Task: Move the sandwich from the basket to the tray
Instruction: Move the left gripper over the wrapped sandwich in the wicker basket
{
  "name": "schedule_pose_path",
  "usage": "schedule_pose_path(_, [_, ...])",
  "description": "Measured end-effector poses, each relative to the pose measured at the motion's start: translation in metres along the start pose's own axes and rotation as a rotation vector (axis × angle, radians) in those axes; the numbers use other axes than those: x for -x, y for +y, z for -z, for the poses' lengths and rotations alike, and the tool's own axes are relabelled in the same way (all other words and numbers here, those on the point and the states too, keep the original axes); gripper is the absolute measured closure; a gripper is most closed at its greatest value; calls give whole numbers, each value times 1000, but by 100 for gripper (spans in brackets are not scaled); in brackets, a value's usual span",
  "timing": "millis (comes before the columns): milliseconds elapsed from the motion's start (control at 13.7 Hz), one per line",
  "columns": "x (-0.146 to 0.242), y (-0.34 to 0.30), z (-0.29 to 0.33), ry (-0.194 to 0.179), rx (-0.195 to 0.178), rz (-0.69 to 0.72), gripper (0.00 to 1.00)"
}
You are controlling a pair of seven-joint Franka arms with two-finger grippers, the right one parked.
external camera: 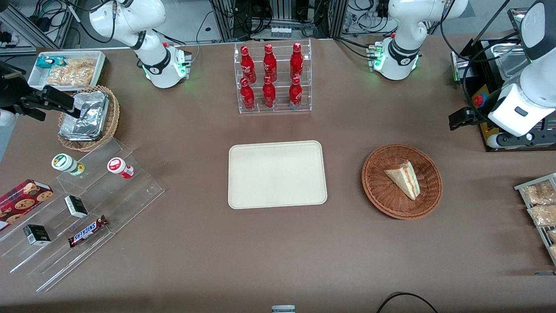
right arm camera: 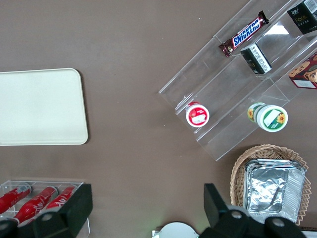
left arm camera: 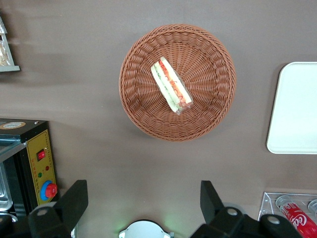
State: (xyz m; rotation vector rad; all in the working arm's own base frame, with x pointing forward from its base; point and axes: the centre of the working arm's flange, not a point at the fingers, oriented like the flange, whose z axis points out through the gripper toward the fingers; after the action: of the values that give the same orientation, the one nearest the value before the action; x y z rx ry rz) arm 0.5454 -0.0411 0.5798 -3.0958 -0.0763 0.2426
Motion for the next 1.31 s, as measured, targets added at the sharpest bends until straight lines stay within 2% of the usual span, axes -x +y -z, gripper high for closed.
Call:
schedule_pose_path(365, [-2, 0, -6, -13, -1, -12, 0])
schedule_pose_path(511, [-5, 1, -18, -39, -4, -14, 0])
schedule_pose_path(949, [-20, 4, -75, -152, -16, -18, 0])
schedule_pose_path(1168, [-32, 6, -98, -182, -18, -20, 0])
schedule_pose_path(1314, [-40, 7, -110, -185, -18, -21, 0])
